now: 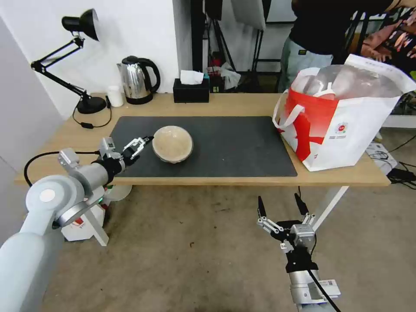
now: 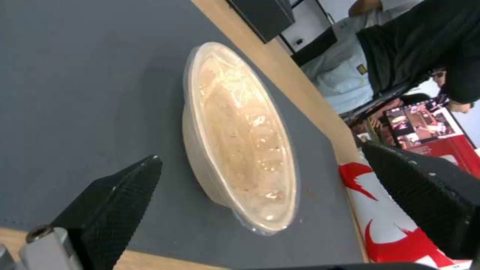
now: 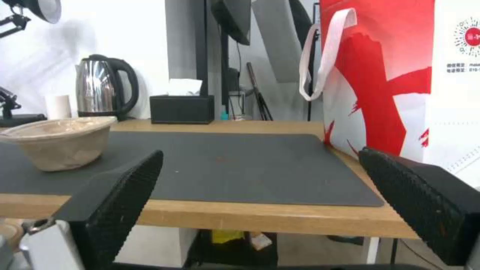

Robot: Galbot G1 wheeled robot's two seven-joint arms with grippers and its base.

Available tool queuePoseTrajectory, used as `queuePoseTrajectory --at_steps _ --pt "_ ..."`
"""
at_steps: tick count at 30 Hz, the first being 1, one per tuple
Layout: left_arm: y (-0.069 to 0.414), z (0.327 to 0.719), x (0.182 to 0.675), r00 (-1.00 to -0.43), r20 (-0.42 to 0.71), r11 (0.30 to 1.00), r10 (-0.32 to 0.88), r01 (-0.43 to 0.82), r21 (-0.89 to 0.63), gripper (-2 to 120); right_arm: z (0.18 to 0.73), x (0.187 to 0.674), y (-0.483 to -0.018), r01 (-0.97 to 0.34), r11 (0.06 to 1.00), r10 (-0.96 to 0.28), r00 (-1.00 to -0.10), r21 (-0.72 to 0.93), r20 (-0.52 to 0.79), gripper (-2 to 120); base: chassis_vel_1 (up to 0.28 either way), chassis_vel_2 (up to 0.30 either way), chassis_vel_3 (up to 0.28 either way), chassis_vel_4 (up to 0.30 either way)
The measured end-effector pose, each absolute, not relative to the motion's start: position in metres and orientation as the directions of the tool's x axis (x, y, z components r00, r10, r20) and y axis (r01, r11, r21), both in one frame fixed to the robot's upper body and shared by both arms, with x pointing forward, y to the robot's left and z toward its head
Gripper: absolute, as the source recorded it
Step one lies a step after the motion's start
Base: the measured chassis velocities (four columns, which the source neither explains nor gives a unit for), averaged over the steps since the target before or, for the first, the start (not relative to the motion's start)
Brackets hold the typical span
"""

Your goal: Pick up the trash from the table and place it into the takeout bag.

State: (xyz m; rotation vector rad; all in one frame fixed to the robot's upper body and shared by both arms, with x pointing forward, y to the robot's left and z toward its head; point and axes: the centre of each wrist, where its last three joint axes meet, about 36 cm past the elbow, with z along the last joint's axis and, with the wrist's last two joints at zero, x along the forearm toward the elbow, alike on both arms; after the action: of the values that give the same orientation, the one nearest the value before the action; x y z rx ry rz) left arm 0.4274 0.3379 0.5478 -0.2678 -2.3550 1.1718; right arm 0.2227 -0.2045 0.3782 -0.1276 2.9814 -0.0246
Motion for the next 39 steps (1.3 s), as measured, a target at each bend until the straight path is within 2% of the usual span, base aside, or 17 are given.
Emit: queuePoseTrajectory --at_steps 39 --pt "0.330 0.548 0.461 -0.834 0.448 0.668 0.321 -0.136 -0.731 100 0.378 0.223 -0.205 -0.084 0.996 -0.086 -0.984 -0.023 -0.156 100 0.000 0.000 0.000 0.000"
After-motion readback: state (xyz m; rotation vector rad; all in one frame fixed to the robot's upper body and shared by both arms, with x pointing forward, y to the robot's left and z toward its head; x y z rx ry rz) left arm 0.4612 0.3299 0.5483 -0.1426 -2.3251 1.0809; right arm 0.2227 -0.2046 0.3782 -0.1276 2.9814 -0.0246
